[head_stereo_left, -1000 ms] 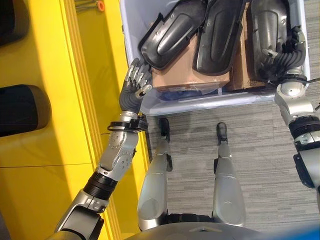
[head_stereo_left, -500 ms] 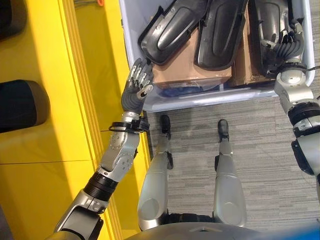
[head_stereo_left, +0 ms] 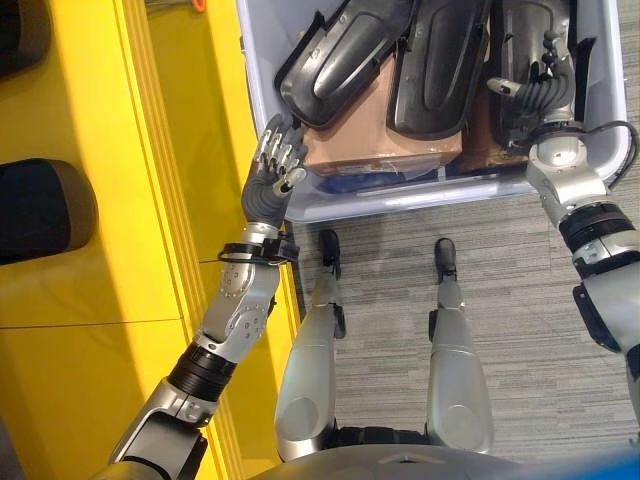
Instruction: Move parts from the plastic box to the shelf.
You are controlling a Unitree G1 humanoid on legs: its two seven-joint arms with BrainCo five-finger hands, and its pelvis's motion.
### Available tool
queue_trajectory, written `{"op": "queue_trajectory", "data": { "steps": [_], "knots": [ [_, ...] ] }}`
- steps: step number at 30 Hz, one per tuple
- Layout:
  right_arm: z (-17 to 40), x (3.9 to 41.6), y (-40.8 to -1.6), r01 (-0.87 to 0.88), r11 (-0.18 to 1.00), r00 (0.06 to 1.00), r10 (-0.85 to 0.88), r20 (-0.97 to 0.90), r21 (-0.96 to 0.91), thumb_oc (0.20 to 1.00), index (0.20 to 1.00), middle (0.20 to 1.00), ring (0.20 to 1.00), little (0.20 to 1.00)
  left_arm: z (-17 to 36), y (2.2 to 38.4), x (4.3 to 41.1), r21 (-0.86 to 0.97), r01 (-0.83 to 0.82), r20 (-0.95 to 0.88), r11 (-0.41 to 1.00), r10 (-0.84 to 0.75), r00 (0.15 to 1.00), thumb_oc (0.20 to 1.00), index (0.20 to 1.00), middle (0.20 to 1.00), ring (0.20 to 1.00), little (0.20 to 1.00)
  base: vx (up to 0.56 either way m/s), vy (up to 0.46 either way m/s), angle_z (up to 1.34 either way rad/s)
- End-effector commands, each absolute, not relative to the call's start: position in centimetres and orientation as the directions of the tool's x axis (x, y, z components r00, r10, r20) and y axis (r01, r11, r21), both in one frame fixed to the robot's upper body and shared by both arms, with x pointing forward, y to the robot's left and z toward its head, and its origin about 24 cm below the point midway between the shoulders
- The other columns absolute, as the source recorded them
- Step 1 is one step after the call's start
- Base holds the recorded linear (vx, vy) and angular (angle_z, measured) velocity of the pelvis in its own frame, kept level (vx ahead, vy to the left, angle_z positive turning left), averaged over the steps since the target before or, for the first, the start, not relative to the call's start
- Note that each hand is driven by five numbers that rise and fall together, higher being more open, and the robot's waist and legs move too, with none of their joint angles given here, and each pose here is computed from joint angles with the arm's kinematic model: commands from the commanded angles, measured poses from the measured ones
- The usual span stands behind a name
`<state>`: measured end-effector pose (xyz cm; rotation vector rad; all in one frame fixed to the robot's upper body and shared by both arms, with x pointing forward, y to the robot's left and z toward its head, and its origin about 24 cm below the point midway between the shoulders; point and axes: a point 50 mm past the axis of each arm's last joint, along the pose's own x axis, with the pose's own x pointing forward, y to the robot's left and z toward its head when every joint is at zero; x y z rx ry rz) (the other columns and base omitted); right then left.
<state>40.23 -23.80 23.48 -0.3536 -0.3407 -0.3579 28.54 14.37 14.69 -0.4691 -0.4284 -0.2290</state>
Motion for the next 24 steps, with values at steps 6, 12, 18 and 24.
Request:
{"op": "queue_trajectory", "data": {
  "steps": [6,12,18,24],
  "knots": [
    [25.2,40.2,-23.1,0.402,0.877,0.857,-0.26,0.445,-0.262,1.0,1.0,1.0,1.0,1.0,17.6,14.7,27.5,-0.366,0.36,0.583,0.858,-0.09,0.807,1.0,1.0,1.0,1.0,1.0,0.0,0.005,0.03],
    [28.0,39.0,-24.0,0.452,0.851,0.793,-0.247,0.557,-0.266,1.0,1.0,1.0,1.0,1.0,17.6,15.2,27.4,-0.369,0.34,0.582,0.865,-0.07,0.81,1.0,1.0,1.0,1.0,1.0,0.0,0.005,0.02],
    [29.7,36.6,-24.8,0.497,0.83,0.702,-0.213,0.68,-0.253,1.0,1.0,1.0,1.0,1.0,17.5,15.9,27.1,-0.374,0.318,0.584,0.871,-0.046,0.811,1.0,1.0,1.0,1.0,1.0,0.0,0.0,0.0],
    [29.8,34.8,-25.8,0.556,0.794,0.639,-0.22,0.737,-0.245,1.0,1.0,1.0,1.0,1.0,17.5,16.3,26.9,-0.378,0.304,0.586,0.874,-0.028,0.81,1.0,1.0,1.0,1.0,1.0,0.0,0.0,0.0]
  ]
}}
